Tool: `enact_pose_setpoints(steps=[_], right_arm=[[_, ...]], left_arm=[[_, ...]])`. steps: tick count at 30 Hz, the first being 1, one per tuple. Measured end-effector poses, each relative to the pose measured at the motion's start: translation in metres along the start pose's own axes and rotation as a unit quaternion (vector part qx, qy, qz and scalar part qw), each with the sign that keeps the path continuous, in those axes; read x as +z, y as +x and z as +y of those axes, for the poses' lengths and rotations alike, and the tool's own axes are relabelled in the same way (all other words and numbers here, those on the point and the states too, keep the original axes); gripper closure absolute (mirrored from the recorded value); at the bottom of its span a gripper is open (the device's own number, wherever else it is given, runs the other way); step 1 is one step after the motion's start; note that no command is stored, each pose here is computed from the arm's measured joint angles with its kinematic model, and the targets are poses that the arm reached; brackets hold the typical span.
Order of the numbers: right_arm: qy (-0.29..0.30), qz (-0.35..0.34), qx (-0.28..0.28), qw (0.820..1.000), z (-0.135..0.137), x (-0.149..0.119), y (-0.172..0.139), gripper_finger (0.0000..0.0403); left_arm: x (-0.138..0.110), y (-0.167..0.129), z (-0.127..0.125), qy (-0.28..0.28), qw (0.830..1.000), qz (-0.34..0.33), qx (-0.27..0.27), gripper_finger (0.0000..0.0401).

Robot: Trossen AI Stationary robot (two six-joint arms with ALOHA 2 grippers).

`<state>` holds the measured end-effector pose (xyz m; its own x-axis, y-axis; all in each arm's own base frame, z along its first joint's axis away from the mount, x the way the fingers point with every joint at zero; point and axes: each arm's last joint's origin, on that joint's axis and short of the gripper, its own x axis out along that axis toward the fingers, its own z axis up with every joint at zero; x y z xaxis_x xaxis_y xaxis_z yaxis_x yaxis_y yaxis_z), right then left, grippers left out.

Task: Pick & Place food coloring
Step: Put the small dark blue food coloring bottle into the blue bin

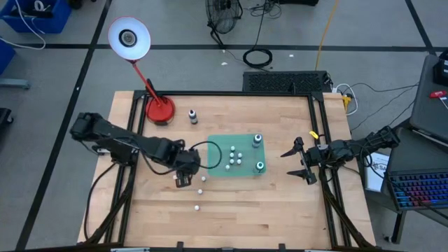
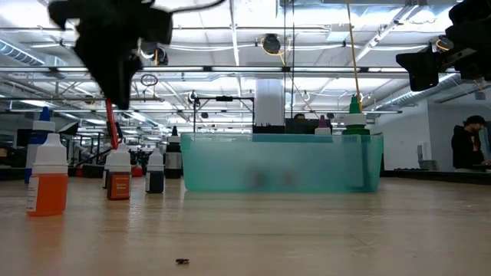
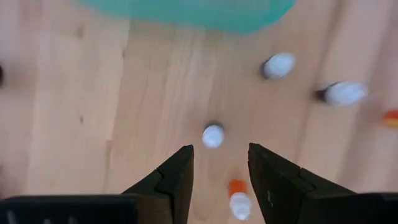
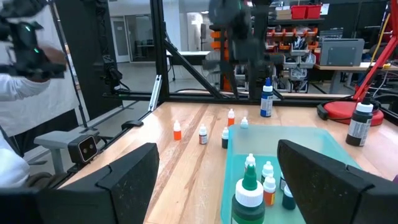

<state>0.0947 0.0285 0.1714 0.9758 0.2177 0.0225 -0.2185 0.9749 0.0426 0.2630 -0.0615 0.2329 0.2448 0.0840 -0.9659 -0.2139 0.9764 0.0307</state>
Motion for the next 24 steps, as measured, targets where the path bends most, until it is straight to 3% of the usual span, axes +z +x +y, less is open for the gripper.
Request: enact_pose_setpoints(steps=[8,16,24], right_arm=[[0.000,0.000,0.000,1.000,0.000,0.000,0.000,0.0089],[0.000,0.000,0.000,1.000,0.000,0.000,0.000,0.0089],[0.000,0.000,0.000,1.000,0.000,0.000,0.000,0.0089]], left_arm=[[-0.024,0.050,0.006,0.007,1.000,0.023,0.017,0.0236],[-0.021,0.052,0.005,0.003,1.000,-0.009,0.007,0.0222],[-0.019,0.053,0.004,-0.010,1.000,-0.019,0.005,0.0239]])
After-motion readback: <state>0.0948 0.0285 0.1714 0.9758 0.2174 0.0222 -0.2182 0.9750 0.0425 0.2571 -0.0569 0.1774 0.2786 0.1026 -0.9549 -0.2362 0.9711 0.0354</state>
